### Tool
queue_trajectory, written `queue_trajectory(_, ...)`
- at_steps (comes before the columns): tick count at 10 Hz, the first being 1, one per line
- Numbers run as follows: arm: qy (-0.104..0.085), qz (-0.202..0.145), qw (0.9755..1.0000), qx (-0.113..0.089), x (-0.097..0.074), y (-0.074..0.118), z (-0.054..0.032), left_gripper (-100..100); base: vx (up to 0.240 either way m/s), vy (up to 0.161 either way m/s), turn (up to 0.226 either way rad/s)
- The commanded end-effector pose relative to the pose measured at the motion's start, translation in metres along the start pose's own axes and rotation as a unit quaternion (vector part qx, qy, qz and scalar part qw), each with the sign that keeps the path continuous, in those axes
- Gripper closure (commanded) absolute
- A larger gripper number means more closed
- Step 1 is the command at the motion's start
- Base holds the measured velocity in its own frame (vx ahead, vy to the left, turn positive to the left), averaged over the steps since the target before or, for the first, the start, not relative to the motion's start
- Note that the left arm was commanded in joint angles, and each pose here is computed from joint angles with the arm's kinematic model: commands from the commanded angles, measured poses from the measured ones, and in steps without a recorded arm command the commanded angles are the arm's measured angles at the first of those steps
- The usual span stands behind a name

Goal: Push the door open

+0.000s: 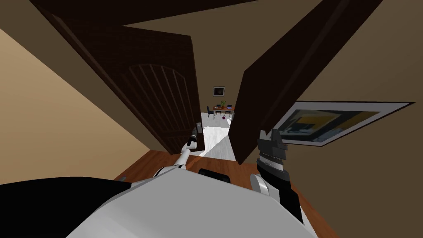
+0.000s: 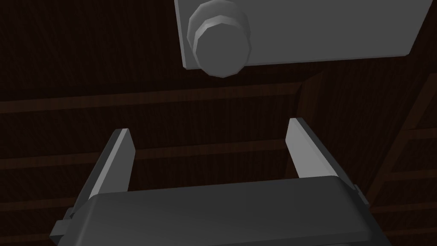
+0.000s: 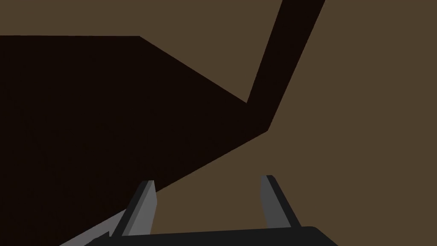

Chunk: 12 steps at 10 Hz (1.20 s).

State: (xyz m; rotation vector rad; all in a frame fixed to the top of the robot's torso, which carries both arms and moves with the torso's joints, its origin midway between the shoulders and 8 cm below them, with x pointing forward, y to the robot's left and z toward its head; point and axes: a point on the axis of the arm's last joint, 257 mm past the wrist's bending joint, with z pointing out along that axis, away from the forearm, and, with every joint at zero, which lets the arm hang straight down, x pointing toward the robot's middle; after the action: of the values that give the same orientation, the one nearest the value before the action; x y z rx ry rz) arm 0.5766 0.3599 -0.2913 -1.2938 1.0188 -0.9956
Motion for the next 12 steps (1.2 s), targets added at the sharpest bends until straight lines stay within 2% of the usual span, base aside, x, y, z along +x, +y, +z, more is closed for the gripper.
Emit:
queue_trajectory(1,-0.002,0.001,1.0,0.002,-0.0031,-0.0001,-0.0008,-100,0.208,0.032,-0.021)
queue_trajectory(7,-0.006,-0.005,1.0,0.002,-0.0017,0.0035,-0.0046,-100,0.176,0.045,-0.022)
queue_trajectory(8,-0.006,-0.005,1.0,0.002,-0.0017,0.0035,-0.0046,100,-0.01,-0.002,0.008)
queue_trajectory(12,-0.006,-0.005,1.0,0.002,-0.0017,0.0035,-0.0046,100,-0.021,-0.006,-0.001)
